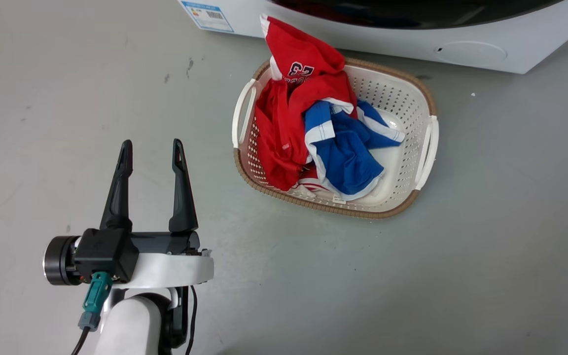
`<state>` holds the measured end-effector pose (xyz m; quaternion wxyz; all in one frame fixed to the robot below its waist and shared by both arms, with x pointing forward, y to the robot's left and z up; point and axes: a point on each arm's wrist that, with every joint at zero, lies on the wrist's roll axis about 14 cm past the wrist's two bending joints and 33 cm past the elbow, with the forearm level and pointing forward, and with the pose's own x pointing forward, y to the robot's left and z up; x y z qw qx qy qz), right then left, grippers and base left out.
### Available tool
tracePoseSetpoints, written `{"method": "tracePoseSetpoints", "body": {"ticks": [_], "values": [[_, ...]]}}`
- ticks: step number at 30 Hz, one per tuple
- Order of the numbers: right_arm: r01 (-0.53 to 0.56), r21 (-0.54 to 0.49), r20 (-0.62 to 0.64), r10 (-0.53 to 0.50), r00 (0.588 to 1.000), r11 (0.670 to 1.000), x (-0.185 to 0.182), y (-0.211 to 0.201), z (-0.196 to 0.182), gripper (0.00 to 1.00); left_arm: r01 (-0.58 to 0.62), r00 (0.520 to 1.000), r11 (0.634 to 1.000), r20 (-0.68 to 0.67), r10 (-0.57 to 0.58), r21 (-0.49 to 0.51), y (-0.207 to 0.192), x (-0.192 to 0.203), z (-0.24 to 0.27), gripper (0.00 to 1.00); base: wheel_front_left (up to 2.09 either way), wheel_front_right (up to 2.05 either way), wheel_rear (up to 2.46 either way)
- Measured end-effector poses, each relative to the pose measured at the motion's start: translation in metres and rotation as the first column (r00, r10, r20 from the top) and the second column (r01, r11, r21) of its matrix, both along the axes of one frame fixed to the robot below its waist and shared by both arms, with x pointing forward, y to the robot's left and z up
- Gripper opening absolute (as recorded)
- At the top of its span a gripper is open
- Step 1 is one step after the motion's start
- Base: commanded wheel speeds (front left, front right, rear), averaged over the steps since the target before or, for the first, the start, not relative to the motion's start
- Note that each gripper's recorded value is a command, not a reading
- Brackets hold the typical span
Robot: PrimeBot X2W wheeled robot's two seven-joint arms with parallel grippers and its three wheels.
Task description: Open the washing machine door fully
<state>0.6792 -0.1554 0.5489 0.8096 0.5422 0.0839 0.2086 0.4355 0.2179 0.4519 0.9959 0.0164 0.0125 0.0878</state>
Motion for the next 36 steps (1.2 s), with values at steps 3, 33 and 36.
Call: {"method": "tracePoseSetpoints", "body": {"ticks": [3,33,36], "values": [[-0.029,-0.031,-0.01,0.029,1.0,0.999,0.005,0.009,-0.004,0.0,-0.005,1.0,1.0,-0.008,0.005,0.001,0.001,0.0,-0.003,1.0,0.0,0.0,0.0],[-0.361,-0.109,-0.115,0.349,0.93,0.926,-0.098,0.066,-0.04,0.0,0.012,1.0,1.0,0.013,-0.012,-0.009,-0.005,-0.002,0.005,1.0,0.0,0.0,0.0],[-0.382,-0.095,-0.118,0.371,0.921,0.919,-0.114,0.071,-0.042,0.0,0.013,1.0,1.0,0.021,-0.013,-0.009,-0.005,-0.003,0.009,1.0,0.0,0.0,0.0]]}}
